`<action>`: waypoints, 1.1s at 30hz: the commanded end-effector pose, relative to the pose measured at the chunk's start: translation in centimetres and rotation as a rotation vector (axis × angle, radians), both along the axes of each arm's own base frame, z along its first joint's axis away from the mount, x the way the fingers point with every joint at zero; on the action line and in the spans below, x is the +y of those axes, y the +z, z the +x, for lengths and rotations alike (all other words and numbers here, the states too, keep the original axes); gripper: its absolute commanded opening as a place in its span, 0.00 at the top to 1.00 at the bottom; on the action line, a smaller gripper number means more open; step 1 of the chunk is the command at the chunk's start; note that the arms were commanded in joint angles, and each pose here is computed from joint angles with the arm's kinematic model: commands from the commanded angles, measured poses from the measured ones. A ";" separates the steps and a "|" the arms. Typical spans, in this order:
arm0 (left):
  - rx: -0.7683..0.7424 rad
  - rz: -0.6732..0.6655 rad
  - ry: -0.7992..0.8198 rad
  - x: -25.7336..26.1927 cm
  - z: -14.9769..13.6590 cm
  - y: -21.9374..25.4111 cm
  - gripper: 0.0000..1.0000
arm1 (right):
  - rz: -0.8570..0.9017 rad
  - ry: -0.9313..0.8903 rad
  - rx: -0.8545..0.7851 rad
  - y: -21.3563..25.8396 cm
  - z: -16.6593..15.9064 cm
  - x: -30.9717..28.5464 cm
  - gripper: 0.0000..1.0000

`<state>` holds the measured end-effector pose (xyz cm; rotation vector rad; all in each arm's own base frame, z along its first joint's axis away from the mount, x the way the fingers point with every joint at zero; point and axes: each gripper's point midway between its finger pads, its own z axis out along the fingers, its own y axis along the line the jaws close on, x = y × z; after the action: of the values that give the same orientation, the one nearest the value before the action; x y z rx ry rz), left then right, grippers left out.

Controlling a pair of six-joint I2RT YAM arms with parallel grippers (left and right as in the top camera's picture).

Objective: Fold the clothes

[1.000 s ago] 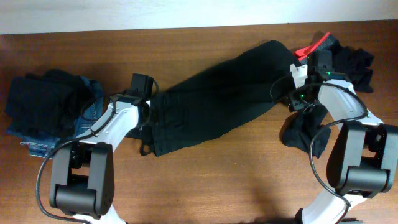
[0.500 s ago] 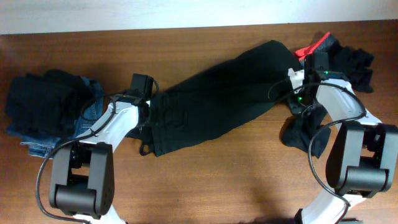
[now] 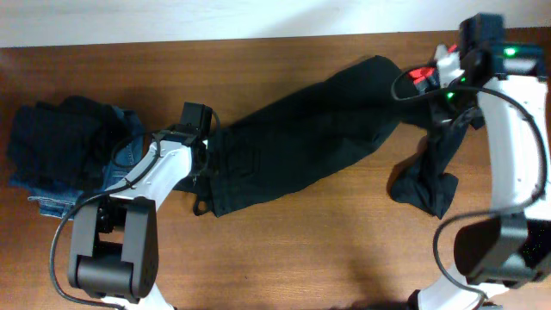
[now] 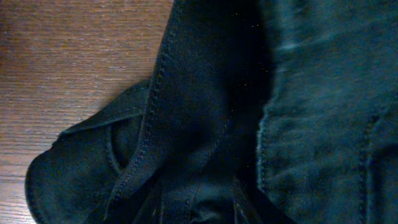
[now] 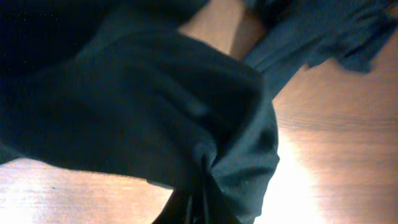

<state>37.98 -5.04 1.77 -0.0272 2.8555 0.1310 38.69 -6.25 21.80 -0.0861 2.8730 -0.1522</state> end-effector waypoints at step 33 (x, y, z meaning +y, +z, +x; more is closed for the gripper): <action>-0.041 -0.019 0.061 0.7 0.9 3.0 0.77 | -0.126 0.059 -0.140 -8.7 12.8 -2.6 0.96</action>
<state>36.70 -4.68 1.63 -0.0381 2.9119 0.1502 50.54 -8.76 14.71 -0.2112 2.7026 -0.3061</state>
